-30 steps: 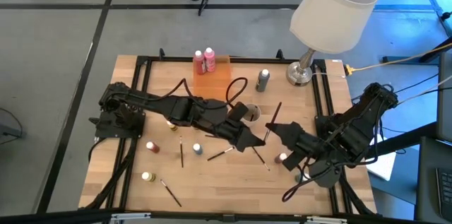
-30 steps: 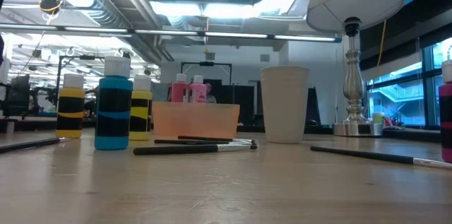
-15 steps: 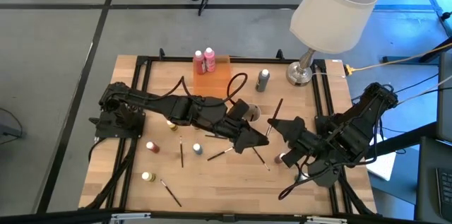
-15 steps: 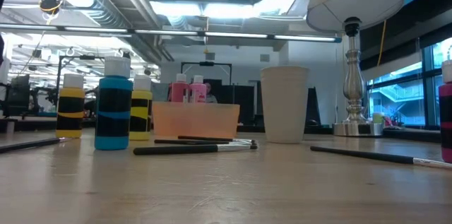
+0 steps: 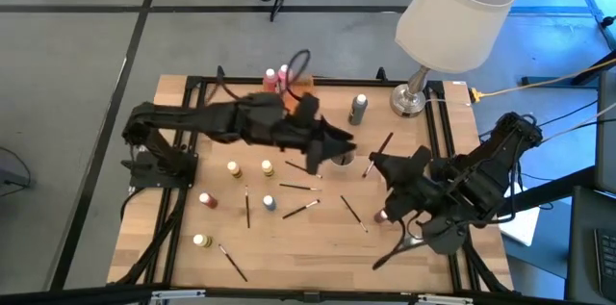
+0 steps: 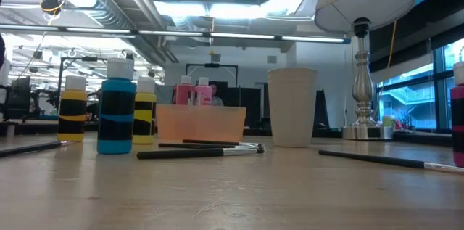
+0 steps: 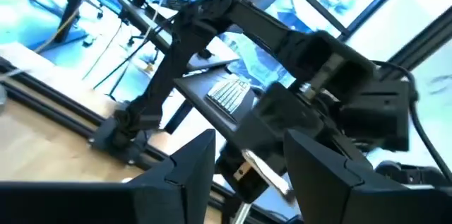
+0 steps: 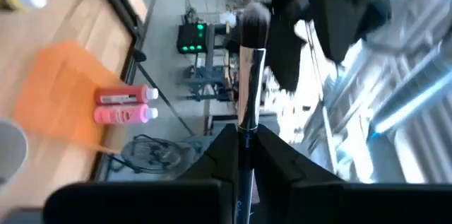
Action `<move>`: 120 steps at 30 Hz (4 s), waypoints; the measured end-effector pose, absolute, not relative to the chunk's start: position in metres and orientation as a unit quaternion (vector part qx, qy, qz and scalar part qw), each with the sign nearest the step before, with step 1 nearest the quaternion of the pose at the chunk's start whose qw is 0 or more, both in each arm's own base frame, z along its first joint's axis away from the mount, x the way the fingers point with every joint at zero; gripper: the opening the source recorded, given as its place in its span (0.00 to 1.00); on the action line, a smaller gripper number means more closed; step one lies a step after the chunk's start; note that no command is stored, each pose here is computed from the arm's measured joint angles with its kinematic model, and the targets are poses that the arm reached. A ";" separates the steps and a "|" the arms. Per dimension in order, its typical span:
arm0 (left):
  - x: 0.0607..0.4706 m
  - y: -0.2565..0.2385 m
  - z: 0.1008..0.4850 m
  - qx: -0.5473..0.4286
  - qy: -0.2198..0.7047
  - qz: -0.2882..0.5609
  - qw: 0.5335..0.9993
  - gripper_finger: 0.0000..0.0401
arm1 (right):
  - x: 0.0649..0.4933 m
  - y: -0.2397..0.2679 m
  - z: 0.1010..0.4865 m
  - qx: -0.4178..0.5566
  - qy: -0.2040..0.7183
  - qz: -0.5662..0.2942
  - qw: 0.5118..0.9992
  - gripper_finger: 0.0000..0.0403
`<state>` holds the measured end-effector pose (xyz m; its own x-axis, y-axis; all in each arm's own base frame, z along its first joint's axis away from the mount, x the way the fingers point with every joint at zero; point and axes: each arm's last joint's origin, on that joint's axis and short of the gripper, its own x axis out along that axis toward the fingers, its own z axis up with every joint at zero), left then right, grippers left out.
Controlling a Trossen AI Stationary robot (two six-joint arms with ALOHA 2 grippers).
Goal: Pick & Place Paint Supplies
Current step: Put the black paint brush into the light brown cup
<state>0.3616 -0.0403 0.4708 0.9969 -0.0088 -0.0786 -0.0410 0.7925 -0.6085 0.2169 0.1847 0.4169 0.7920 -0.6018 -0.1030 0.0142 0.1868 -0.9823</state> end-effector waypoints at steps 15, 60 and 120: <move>0.275 -0.019 0.496 -0.174 0.111 0.124 0.971 0.40 | 0.191 0.165 0.486 -0.205 0.108 -0.175 0.957 0.07; 0.230 -0.065 0.503 -0.034 0.141 0.095 0.985 0.40 | 0.309 0.049 0.461 -0.025 -0.018 0.231 0.972 0.06; 0.265 -0.011 0.480 -0.049 0.231 0.009 0.972 0.40 | 0.210 -0.020 0.262 0.125 0.033 0.025 0.991 0.06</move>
